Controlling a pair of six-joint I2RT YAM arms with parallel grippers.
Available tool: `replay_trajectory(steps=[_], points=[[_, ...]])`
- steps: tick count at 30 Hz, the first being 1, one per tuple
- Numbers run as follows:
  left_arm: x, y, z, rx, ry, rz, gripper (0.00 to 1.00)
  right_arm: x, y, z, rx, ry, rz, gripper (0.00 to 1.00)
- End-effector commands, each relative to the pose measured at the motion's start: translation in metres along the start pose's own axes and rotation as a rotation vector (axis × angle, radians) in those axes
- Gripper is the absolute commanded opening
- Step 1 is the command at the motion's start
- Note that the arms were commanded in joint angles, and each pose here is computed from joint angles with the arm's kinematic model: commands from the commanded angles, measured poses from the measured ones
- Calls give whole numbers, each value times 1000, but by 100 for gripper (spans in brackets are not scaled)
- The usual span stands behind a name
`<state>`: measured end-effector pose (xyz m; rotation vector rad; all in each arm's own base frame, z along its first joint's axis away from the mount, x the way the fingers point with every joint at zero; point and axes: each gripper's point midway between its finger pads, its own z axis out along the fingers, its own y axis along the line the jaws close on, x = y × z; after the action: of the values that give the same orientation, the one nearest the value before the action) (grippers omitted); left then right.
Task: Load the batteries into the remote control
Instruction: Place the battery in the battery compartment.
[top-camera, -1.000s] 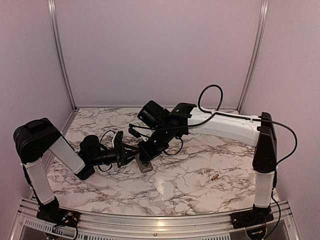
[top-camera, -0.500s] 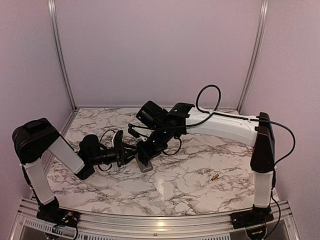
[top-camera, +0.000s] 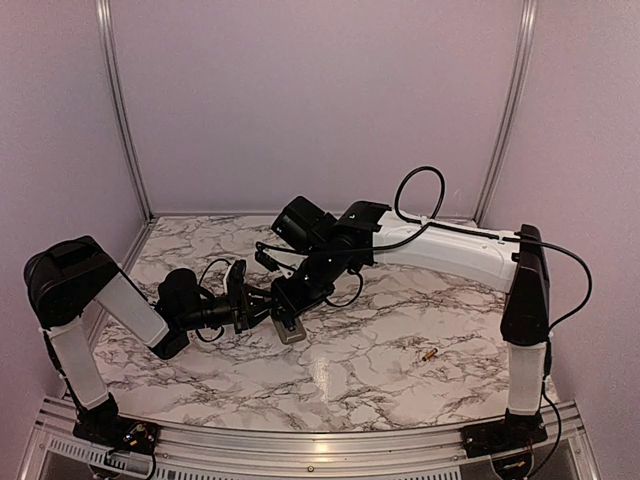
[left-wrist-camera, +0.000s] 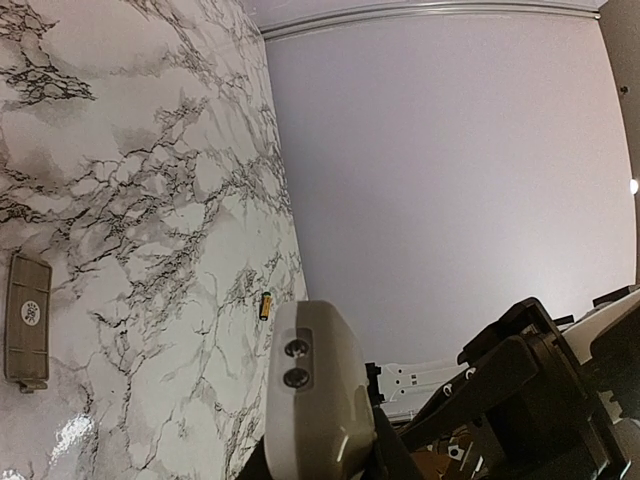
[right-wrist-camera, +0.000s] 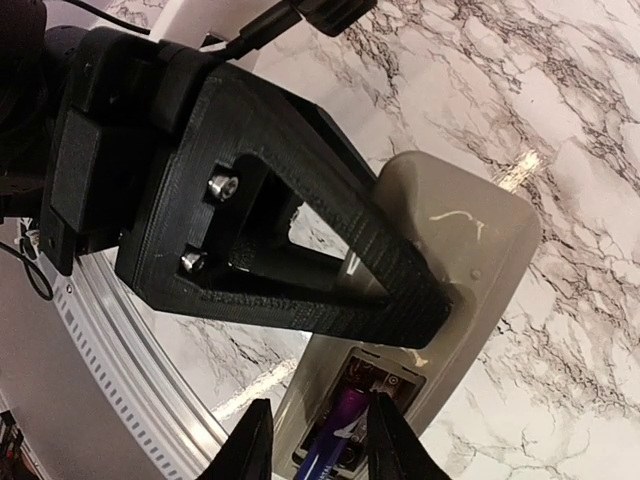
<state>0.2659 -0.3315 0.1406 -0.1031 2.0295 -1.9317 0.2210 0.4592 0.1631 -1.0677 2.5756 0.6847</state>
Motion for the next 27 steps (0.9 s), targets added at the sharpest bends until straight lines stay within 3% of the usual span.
replay_trajectory(steps=[1,11,18,27], points=[[-6,-116,-20,418,-75,309,0,-2,3,-6,10,2,-8,32],[0,-132,-23,460,-38,329,0,-12,17,-39,-40,-96,-92,35],[6,-140,-25,479,7,333,0,-13,19,-73,-33,-184,-196,44],[11,-151,-28,504,31,348,0,2,32,-104,-95,-269,-382,42]])
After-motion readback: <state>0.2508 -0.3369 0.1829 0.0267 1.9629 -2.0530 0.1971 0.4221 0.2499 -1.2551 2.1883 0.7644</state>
